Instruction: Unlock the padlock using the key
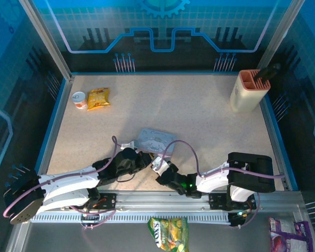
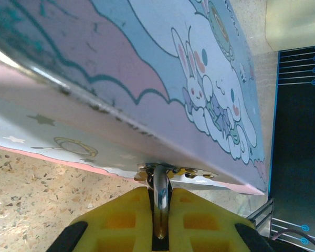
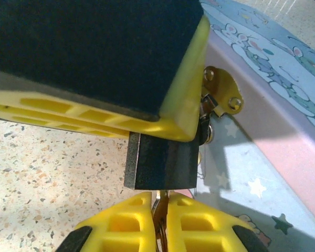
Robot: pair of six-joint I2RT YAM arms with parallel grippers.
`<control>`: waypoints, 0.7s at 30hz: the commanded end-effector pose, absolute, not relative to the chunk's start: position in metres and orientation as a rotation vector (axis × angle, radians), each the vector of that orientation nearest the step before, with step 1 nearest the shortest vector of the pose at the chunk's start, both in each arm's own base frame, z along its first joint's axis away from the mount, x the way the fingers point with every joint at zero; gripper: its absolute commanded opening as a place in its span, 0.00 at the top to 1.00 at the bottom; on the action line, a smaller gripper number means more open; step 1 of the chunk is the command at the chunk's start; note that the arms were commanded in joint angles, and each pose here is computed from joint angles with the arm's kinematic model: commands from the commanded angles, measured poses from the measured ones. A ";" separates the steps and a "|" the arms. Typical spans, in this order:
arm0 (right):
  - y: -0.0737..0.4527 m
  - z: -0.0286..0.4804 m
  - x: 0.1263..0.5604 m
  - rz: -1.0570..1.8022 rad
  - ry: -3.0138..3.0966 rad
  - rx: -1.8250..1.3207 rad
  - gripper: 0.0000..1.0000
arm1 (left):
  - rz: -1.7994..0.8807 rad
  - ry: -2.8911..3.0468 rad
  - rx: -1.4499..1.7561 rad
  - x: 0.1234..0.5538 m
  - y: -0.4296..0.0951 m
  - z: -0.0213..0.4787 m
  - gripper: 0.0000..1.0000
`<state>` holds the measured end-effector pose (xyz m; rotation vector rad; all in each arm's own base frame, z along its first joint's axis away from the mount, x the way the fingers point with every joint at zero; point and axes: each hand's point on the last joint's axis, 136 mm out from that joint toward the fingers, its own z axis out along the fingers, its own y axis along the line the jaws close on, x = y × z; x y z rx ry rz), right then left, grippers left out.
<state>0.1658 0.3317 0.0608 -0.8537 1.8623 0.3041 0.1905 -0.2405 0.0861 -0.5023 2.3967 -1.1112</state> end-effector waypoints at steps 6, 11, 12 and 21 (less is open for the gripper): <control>0.332 0.059 0.171 0.494 1.996 -0.679 1.00 | -1.095 2.434 -0.444 0.188 -0.249 0.087 1.00; 0.333 0.058 0.171 0.542 2.018 -0.654 1.00 | -1.078 2.435 -0.438 0.191 -0.251 0.084 1.00; 0.333 0.059 0.172 0.560 2.025 -0.636 1.00 | -1.074 2.438 -0.435 0.191 -0.252 0.083 1.00; 0.319 0.046 0.168 0.686 2.134 -0.501 1.00 | -1.027 2.455 -0.385 0.194 -0.256 0.077 1.00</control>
